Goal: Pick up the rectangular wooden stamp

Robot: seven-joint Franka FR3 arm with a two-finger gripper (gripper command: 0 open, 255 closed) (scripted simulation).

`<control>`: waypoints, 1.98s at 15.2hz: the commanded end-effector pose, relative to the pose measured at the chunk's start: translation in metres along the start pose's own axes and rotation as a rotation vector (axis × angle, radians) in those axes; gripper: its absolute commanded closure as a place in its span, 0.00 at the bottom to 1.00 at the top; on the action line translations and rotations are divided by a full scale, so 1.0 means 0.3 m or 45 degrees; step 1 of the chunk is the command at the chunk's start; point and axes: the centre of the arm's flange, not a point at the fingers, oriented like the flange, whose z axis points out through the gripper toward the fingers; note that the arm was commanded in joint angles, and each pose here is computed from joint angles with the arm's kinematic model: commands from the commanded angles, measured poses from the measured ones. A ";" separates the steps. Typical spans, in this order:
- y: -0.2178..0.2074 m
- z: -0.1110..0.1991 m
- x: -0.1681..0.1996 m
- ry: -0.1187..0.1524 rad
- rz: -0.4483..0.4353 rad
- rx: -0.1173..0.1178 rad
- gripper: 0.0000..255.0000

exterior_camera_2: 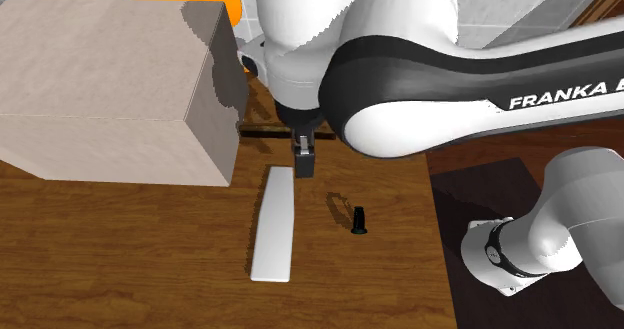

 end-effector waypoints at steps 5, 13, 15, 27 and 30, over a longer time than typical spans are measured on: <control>0.238 0.098 0.072 -0.005 0.115 0.006 0.00; 0.282 0.223 0.081 -0.006 0.136 0.008 0.00; 0.282 0.251 0.080 -0.006 0.136 0.008 0.00; 0.282 0.233 0.081 -0.006 0.136 0.008 1.00; 0.282 0.180 0.083 -0.006 0.136 0.008 1.00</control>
